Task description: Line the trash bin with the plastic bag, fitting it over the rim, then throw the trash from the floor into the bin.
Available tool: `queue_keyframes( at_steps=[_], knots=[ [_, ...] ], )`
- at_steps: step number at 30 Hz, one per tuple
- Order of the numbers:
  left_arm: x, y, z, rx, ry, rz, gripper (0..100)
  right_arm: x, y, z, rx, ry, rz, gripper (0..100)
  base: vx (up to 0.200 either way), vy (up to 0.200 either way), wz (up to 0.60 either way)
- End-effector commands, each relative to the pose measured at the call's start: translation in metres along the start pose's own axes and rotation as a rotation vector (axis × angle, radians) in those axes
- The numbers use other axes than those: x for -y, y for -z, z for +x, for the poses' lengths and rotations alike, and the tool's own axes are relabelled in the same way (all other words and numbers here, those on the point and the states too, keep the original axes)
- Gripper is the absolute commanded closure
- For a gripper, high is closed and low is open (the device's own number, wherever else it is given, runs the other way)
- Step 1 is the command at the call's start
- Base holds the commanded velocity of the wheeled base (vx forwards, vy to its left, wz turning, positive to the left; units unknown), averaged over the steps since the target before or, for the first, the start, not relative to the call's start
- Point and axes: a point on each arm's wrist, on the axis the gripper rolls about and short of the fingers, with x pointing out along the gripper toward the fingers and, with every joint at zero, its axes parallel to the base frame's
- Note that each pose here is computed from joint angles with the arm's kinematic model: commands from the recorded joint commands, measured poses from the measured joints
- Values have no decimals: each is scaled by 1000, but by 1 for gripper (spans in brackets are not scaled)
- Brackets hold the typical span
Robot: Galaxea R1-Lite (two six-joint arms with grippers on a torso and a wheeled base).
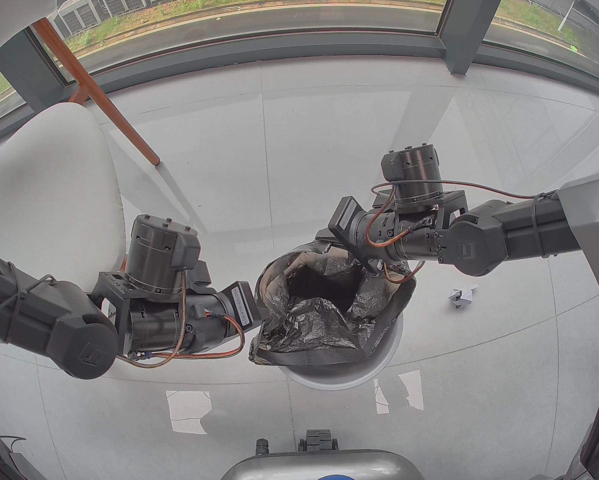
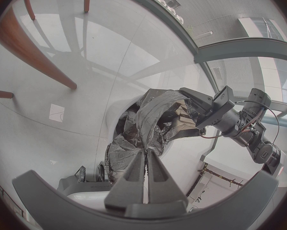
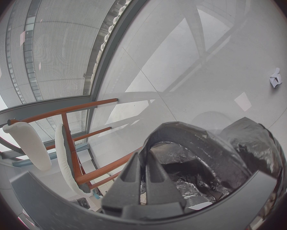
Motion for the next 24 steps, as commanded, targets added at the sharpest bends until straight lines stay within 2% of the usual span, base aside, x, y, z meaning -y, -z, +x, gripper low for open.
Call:
queue_keyframes(
  at_steps=[1, 7, 8, 14, 16, 19, 21, 24],
  knots=[
    [-3, 0, 4, -3, -11, -10, 100, 5, 1, 10, -6, 11, 3, 100, 0, 0, 0],
    [-3, 0, 4, -3, -11, -9, 100, 11, -1, 15, -6, 25, 9, 100, 0, 0, 0],
    [-4, 0, 5, -5, -14, -11, 100, 12, -1, 16, -8, 28, 8, 0, 0, 0, 0],
    [-4, 0, 4, -4, -13, -9, 100, 8, -11, 4, 20, 12, 6, 0, 0, 0, 0],
    [-4, 0, 5, -4, -15, -9, 100, -1, -13, -12, 14, 18, 6, 0, 0, 0, 0],
    [-4, 0, 5, -4, -15, -9, 100, -14, -14, -43, -48, 42, 18, 0, 0, 0, 0],
    [-4, 0, 5, -4, -15, -9, 100, -26, -9, -78, -140, 56, 35, 0, 0, 0, 0],
    [-5, 0, 5, -3, -18, -10, 100, -26, 1, -107, -228, 118, 56, 0, 0, 0, 0]
  ],
)
